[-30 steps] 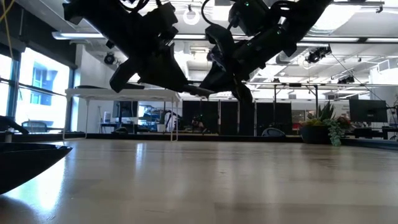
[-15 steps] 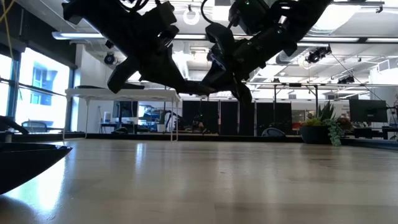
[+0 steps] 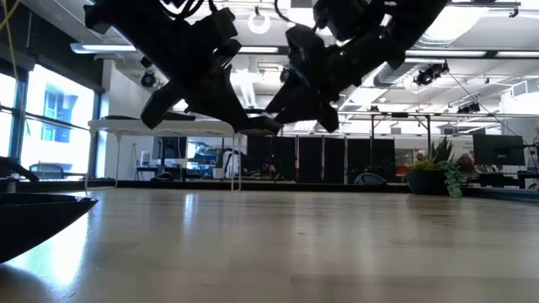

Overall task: Pick & Place Mini shaped plates
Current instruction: Stack the black square plate on top of the black square plate on the shelf

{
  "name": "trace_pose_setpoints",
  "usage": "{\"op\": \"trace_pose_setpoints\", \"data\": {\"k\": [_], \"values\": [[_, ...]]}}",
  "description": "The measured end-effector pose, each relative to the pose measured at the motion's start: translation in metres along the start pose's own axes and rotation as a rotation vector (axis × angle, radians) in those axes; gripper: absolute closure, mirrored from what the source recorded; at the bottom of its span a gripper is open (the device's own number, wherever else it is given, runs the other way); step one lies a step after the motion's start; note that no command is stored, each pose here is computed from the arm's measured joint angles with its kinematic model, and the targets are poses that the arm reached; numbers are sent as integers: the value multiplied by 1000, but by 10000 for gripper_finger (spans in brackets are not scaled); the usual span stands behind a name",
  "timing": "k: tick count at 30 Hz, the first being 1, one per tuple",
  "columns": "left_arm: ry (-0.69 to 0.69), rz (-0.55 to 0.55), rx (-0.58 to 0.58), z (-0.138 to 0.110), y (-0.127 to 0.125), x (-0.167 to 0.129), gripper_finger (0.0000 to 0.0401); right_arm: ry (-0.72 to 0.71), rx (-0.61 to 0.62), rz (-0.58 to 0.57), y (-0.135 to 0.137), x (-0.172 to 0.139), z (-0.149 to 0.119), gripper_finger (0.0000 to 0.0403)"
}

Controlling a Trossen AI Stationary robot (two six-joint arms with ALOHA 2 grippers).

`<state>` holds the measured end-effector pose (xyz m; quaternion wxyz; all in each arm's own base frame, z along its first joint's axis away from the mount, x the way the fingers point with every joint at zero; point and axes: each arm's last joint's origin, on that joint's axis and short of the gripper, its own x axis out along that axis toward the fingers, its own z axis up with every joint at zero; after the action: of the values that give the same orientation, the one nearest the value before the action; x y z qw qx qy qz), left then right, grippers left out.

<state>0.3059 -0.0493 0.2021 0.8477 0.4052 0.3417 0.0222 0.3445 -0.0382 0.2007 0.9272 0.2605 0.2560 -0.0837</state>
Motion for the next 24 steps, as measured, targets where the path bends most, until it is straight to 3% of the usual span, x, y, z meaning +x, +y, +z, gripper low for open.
{"op": "trace_pose_setpoints", "data": {"k": [2, 6, 9, 17, 24], "values": [[2, -2, -7, 0, 0, 0, 400, -10, -28, -23, 2, -10, 4, 264], [13, 1, -8, -2, 2, -2, 400, -19, -95, -177, 2, -34, 9, 246], [27, 13, -52, -8, 16, -10, 401, -38, -118, -234, 1, -50, 7, 249], [117, 89, -223, -52, 76, -36, 401, -123, -87, -216, -11, -69, -17, 288], [302, 197, -318, -87, 148, -58, 401, -170, -42, -178, -24, -68, -41, 314]]}}
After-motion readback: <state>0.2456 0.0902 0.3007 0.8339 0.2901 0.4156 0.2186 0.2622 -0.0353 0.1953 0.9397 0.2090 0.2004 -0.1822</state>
